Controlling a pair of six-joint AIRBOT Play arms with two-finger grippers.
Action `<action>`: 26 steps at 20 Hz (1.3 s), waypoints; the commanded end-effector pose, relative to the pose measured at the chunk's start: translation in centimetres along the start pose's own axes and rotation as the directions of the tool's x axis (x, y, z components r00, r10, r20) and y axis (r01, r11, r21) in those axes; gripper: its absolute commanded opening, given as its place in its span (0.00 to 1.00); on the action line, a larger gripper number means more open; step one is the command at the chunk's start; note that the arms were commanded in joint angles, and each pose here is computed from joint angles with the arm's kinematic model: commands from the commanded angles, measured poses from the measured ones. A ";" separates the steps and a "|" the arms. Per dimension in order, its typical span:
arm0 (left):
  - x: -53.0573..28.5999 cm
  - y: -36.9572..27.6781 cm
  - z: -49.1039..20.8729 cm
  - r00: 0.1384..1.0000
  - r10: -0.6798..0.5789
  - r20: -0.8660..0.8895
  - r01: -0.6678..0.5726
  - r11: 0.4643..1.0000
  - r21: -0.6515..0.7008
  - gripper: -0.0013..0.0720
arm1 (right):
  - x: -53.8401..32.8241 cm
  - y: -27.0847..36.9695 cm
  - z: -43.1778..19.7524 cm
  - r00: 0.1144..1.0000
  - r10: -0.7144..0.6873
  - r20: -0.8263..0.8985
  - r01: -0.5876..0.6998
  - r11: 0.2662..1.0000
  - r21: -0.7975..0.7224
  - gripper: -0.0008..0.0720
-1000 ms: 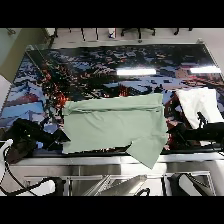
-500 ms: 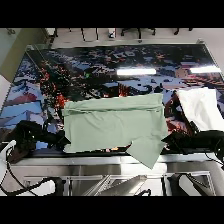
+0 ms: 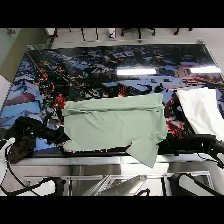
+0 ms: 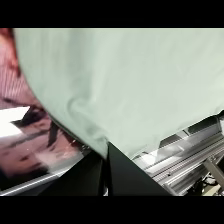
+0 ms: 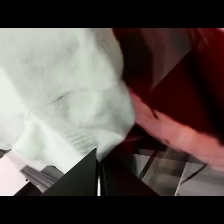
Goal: Fold the shirts.
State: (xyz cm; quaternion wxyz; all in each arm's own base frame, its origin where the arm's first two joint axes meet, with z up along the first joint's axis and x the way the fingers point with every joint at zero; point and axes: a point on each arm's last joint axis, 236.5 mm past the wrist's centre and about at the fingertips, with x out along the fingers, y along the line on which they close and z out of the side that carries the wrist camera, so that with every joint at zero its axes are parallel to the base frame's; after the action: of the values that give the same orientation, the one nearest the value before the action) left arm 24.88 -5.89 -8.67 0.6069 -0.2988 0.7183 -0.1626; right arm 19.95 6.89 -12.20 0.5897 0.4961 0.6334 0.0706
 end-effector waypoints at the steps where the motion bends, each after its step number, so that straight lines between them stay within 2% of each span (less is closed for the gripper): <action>1: -1.7 -1.1 1.1 1.000 0.000 0.013 0.000 1.000 0.019 0.04 | 0.0 1.5 -0.7 0.998 0.064 -0.027 -0.065 0.998 -0.025 0.04; 2: -2.3 -1.0 1.1 1.000 0.014 0.005 -0.014 1.000 0.018 0.04 | -0.5 2.0 -0.6 0.998 0.062 -0.007 -0.063 0.998 -0.019 0.04; 4: -3.4 0.8 0.2 0.992 0.121 -0.045 -0.122 0.993 -0.006 0.04 | -1.9 1.7 -0.5 0.999 -0.002 0.053 0.003 1.000 -0.005 0.04; 8: -5.7 6.2 -2.9 0.931 0.339 -0.136 -0.347 0.937 -0.035 0.04 | -5.9 -2.2 -1.5 0.943 -0.288 0.169 0.277 0.957 0.082 0.04; 11: -6.3 8.4 -4.2 0.925 0.357 -0.131 -0.370 0.923 -0.100 0.04 | -7.7 -2.4 -1.3 0.904 -0.338 0.263 0.322 0.941 0.104 0.04; 14: -6.5 9.4 -5.2 0.933 0.331 -0.141 -0.351 0.923 -0.157 0.04 | -8.8 -2.5 -1.9 0.896 -0.375 0.239 0.360 0.927 0.104 0.04; 16: -6.6 8.9 -4.7 0.939 0.320 -0.123 -0.337 0.929 -0.156 0.04 | -9.5 -0.8 -0.7 0.897 -0.336 0.288 0.329 0.941 0.074 0.04; 19: -6.8 5.8 -1.5 0.955 0.295 -0.032 -0.296 0.952 -0.076 0.04 | -10.6 5.2 2.7 0.904 -0.136 0.406 0.170 0.984 -0.049 0.04; 21: -8.3 3.6 1.0 0.947 0.320 0.042 -0.320 0.947 0.000 0.04 | -11.1 8.4 4.9 0.897 -0.020 0.442 0.074 0.992 -0.105 0.04; 24: -11.2 0.5 5.6 0.920 0.343 0.190 -0.358 0.932 0.051 0.04 | -10.7 10.1 8.3 0.893 -0.013 0.449 0.087 0.986 -0.144 0.04; 26: -11.7 -0.7 7.8 0.916 0.344 0.207 -0.364 0.929 0.065 0.04 | -9.7 11.1 10.7 0.893 -0.023 0.449 0.109 0.980 -0.167 0.04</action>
State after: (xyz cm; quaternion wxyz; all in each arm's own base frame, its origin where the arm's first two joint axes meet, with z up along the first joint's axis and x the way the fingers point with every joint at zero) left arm 29.73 2.64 -2.70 0.6791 -0.1558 0.7153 -0.0529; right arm 28.63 0.39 -1.44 0.7473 0.4248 0.5107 -0.0172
